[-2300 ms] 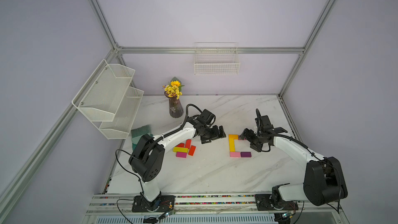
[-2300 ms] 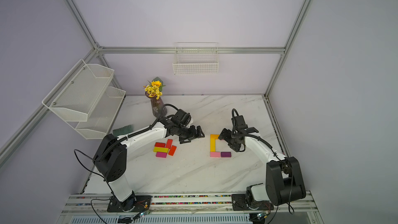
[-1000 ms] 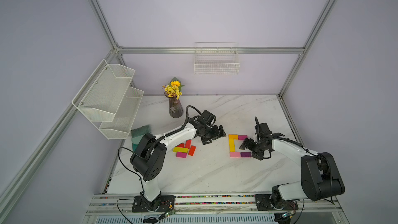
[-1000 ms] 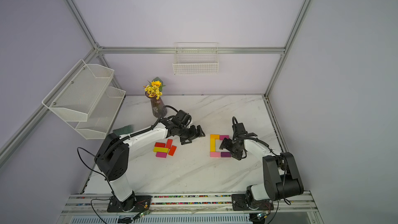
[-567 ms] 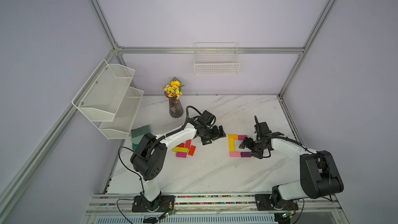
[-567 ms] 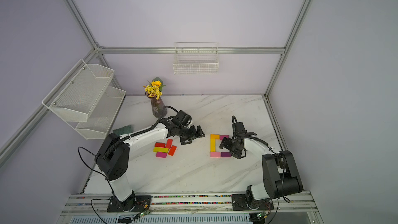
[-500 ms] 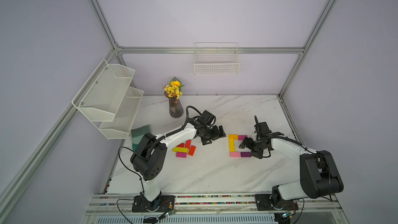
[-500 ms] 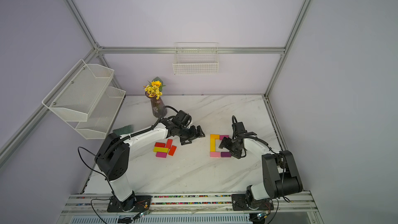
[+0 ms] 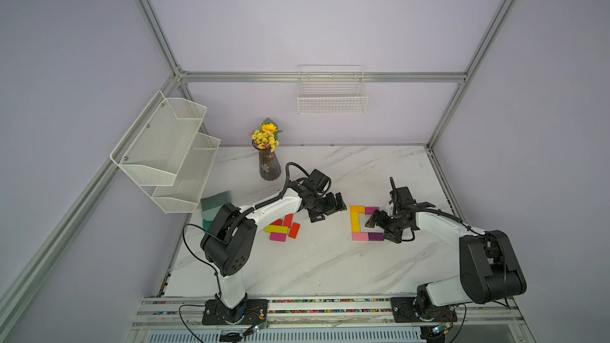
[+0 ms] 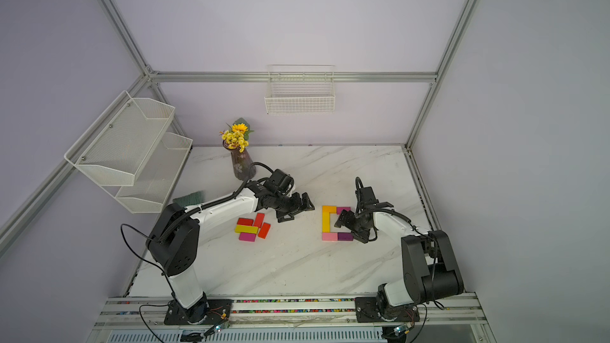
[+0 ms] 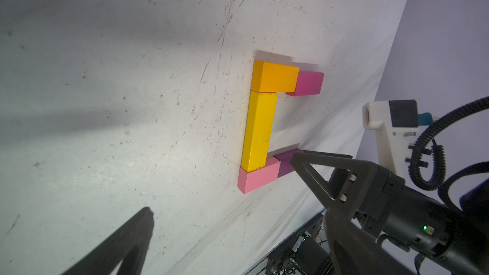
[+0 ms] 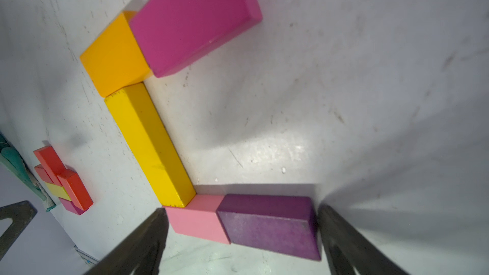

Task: Assemble the letter c with building blocks
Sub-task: Assemble the building block at the center of the board, then pick up the building block from the center of the board.

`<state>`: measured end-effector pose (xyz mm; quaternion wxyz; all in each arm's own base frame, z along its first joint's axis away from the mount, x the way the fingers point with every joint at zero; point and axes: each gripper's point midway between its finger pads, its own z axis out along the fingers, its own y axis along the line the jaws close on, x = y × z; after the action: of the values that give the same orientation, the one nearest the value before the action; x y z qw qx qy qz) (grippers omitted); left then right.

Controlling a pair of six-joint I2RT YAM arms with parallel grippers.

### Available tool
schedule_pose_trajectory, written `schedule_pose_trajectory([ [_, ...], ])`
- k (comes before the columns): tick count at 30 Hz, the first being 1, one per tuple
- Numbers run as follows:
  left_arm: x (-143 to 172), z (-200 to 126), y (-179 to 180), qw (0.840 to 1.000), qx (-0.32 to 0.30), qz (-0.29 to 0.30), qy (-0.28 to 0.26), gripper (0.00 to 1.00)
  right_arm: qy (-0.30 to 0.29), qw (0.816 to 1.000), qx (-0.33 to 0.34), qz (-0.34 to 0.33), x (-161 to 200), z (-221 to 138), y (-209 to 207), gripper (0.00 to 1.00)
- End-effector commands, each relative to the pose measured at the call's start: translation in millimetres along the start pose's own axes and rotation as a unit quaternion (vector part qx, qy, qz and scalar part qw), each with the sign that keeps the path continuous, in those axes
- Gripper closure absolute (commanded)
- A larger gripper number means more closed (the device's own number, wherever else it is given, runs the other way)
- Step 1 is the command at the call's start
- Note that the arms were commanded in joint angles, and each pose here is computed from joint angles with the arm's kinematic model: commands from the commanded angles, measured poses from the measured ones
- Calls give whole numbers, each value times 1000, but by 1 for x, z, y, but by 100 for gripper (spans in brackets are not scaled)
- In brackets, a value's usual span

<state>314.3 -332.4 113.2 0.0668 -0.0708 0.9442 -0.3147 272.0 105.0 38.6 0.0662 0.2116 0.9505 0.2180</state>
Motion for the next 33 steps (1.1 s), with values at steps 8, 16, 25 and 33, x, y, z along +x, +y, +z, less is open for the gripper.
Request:
schedule_pose_trajectory([
  [8, -3, -3, -12, 1000, 19, 3, -6, 0, -4, 1000, -9, -3, -2, 1, 2, 9],
  [16, -4, -6, -14, 1000, 21, 5, -11, 0, -10, 1000, -10, 2, -5, -3, 4, 9],
  [25, -24, -52, 21, 995, -67, 25, -72, 0, -44, 998, -32, -6, -21, -43, 33, 9],
  [33, -11, -81, 92, 981, -177, 57, -62, 0, -74, 994, -77, -21, -14, -64, 92, 11],
])
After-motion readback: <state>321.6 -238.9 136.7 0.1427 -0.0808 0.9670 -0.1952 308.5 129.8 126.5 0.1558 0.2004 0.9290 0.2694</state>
